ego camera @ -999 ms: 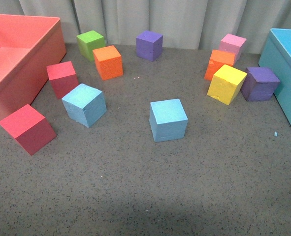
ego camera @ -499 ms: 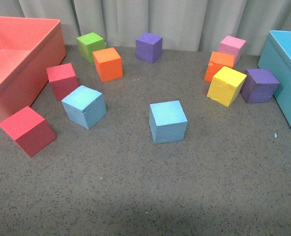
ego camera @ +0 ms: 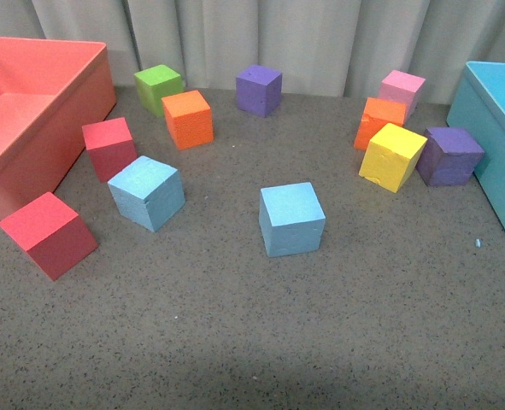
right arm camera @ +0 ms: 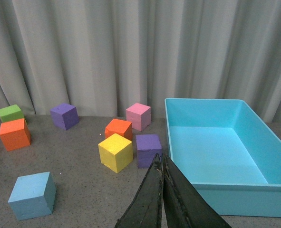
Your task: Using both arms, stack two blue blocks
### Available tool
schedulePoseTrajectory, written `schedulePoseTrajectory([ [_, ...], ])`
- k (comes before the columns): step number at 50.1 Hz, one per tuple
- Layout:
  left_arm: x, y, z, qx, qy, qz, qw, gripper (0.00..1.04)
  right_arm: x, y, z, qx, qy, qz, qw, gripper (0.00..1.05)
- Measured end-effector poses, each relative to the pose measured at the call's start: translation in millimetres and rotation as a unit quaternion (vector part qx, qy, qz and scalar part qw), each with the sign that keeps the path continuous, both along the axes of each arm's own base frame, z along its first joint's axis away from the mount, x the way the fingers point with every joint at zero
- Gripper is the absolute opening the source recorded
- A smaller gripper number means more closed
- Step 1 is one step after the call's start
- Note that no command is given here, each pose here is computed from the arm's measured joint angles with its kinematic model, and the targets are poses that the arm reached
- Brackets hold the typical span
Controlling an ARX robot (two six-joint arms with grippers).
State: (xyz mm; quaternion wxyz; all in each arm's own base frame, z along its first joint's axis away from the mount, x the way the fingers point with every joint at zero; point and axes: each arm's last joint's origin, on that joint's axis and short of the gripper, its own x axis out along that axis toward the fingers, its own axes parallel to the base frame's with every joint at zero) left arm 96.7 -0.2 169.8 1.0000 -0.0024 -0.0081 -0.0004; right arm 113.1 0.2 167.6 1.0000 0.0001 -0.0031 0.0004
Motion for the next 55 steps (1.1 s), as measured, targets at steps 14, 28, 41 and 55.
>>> schedulePoseTrajectory([
  [14,0,0,0,0.000,0.000,0.000,1.000,0.98,-9,0,-3,0.000,0.010,0.000,1.000,0.01],
  [28,0,0,0,0.000,0.000,0.000,1.000,0.98,-15,0,-3,0.000,0.003,0.002,1.000,0.19],
  [41,0,0,0,0.000,0.000,0.000,1.000,0.98,-15,0,-3,0.000,0.003,0.001,1.000,0.75],
  [55,29,-6,-8,-0.004,0.211,0.000,0.977,0.98,-15,0,-3,0.000,0.003,0.001,1.000,0.95],
])
